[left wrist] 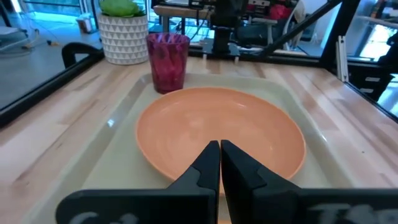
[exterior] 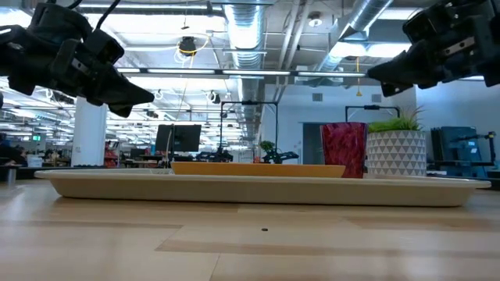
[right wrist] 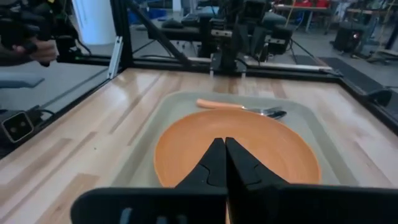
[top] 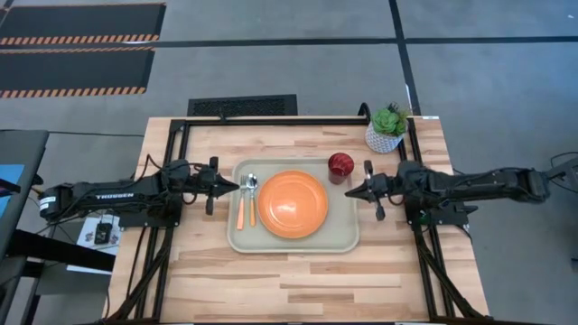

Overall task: Pick and place plate/cup/fork/spoon on tray
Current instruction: Return to Home Position

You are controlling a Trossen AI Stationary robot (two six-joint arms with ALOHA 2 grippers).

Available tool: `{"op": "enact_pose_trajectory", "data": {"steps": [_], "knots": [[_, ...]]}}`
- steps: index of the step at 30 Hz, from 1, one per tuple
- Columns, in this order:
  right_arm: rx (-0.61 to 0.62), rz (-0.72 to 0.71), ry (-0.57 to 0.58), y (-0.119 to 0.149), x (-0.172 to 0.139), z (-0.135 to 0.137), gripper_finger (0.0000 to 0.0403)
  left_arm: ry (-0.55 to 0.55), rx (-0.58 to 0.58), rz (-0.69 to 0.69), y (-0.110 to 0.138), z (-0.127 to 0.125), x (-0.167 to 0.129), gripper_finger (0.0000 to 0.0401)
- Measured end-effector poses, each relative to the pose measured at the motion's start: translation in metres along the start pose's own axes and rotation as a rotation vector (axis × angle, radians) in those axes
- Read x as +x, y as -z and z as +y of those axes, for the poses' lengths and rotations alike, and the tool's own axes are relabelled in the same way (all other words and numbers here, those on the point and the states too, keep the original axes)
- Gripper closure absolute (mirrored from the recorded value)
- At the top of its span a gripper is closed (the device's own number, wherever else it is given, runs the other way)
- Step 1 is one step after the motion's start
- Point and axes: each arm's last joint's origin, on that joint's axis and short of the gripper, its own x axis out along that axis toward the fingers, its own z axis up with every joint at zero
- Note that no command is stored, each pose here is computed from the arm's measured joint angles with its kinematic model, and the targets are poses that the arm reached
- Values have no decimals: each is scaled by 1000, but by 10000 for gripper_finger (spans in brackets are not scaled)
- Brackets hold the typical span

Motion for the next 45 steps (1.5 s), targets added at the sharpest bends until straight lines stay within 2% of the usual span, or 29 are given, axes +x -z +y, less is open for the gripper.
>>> {"op": "enact_pose_trajectory", "data": {"steps": [5, 10, 15, 22, 28, 36, 40, 45], "knots": [[-11, -39, 33, 2, -5, -4, 398, 11, 13, -2, 0, 0, 0, 401], [2, -113, 49, 24, -16, -3, 398, 51, 24, -33, -3, -3, -4, 401], [41, -98, 67, 27, -23, -3, 398, 43, 44, -55, -6, -4, -8, 401], [32, -80, 80, 29, -31, -1, 399, -1, 34, -87, 3, -4, -14, 401], [8, -93, 135, 29, -37, 0, 399, -23, 9, -112, 2, -6, -22, 401], [-37, -171, 183, 24, -49, 2, 399, -100, -18, -185, 1, -8, -37, 401], [-39, -185, 185, 23, -50, 3, 399, -127, -13, -275, -5, -10, -43, 401], [-3, -216, 196, 21, -51, 2, 398, -139, -54, -248, -3, -9, -41, 401]]}}
